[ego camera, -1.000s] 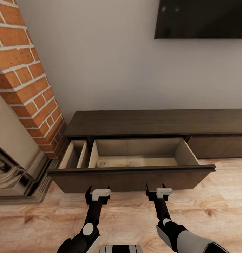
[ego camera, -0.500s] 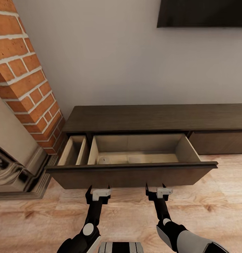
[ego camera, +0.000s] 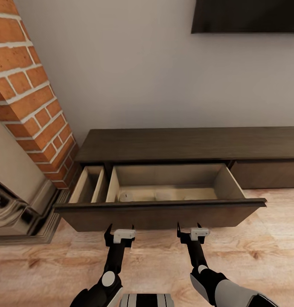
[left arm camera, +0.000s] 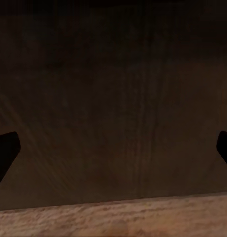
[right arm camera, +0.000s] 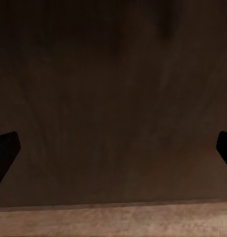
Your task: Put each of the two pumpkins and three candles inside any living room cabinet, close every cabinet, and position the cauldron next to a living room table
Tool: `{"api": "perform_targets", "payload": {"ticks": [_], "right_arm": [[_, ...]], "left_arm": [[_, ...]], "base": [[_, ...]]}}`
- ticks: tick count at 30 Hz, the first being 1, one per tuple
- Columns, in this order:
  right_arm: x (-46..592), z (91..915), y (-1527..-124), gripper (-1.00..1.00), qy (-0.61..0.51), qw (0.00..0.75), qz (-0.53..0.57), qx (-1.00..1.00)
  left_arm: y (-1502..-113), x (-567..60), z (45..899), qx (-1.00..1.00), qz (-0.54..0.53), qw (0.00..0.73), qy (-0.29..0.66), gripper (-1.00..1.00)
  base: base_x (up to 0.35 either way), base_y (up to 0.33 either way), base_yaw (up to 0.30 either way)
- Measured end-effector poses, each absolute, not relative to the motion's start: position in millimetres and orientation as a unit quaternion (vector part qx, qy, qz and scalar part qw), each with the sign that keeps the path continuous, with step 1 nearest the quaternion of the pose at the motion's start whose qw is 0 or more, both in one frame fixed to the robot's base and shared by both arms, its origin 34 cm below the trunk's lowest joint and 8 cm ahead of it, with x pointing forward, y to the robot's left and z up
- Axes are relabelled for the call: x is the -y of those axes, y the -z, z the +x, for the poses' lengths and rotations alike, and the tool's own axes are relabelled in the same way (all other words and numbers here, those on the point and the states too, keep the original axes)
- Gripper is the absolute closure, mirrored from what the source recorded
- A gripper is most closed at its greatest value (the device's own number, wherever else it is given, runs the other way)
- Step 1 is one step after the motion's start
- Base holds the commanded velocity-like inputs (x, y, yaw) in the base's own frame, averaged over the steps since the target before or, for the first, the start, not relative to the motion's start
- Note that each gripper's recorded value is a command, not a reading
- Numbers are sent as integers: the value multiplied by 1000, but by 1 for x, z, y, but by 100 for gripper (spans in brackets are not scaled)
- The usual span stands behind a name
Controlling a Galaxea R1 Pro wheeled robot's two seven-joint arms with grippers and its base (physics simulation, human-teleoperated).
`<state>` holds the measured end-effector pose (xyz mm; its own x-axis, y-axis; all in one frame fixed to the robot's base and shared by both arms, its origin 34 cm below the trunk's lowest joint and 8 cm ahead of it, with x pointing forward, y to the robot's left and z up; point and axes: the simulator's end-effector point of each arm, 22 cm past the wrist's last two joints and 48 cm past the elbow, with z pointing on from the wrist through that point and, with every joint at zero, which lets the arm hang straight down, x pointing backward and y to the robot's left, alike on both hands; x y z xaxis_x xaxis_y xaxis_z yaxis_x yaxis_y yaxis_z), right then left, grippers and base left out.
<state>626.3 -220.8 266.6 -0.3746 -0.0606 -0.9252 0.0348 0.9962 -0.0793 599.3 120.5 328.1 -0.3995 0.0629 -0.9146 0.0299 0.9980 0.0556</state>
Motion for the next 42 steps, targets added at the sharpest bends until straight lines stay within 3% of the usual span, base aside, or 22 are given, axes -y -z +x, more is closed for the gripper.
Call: {"api": "perform_targets", "payload": {"ticks": [31, 42], "right_arm": [[220, 626, -266, -100, 43, 559, -9, -828], [218, 626, -266, -100, 41, 559, -14, -828]], "left_arm": [[-327, -124, 600, -837, 26, 547, -19, -100], [-328, -124, 600, -836, 27, 547, -19, -100]], "base": [[96, 0, 0], [273, 0, 0]]}}
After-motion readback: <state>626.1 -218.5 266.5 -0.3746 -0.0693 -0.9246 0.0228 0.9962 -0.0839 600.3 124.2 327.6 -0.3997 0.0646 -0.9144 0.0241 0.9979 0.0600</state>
